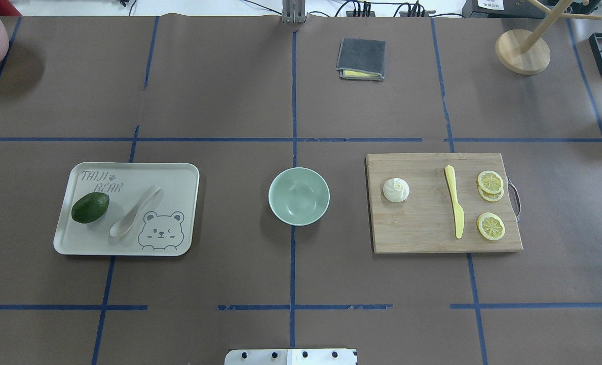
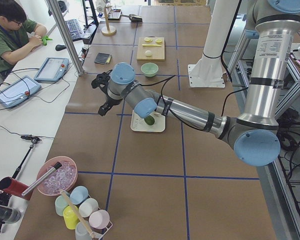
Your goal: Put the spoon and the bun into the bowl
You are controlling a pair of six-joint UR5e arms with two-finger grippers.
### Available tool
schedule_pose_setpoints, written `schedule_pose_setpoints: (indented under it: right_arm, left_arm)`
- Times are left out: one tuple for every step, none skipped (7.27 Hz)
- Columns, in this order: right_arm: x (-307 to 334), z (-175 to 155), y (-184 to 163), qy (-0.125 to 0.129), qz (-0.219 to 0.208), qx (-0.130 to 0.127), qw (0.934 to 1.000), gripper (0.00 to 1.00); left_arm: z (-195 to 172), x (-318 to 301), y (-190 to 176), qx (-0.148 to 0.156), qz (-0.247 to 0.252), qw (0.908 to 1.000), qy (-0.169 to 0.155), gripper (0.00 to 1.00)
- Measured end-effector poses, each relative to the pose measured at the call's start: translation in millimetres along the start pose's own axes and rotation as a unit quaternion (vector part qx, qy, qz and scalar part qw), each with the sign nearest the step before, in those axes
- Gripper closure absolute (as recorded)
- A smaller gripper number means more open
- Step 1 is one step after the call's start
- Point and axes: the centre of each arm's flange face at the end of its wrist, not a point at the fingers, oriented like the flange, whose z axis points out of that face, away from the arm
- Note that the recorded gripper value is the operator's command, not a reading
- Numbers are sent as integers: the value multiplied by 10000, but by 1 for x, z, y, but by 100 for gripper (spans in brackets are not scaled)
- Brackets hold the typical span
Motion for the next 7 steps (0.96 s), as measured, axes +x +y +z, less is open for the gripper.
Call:
schedule_pose_setpoints:
  right_arm:
    - [-5, 0, -4, -24, -65, 14, 10000, 0]
    - [-9, 1, -7, -36, -107, 10, 9999, 0]
    - [-10, 2, -7, -42, -123, 3, 9999, 0]
    - [-11, 2, -7, -45, -126, -5, 9999, 0]
    - [-11, 4, -7, -51, -130, -21, 9999, 0]
    - [-12, 6, -8, -60, -141, -45, 9999, 0]
    - [-13, 9, -8, -68, -152, -66, 9998, 0]
  left_arm:
    - [34, 40, -7, -174, -48, 9996, 232, 0]
    - [67, 74, -7, -311, -219, 9990, 234, 0]
    - [105, 106, -1, -428, -227, 9988, 24, 0]
    - [140, 138, 10, -519, -105, 9984, -184, 0]
    - [164, 162, 21, -617, -28, 9978, -229, 0]
    - [182, 180, 33, -749, -42, 9970, -198, 0]
    - [199, 195, 46, -907, -103, 9957, -150, 2]
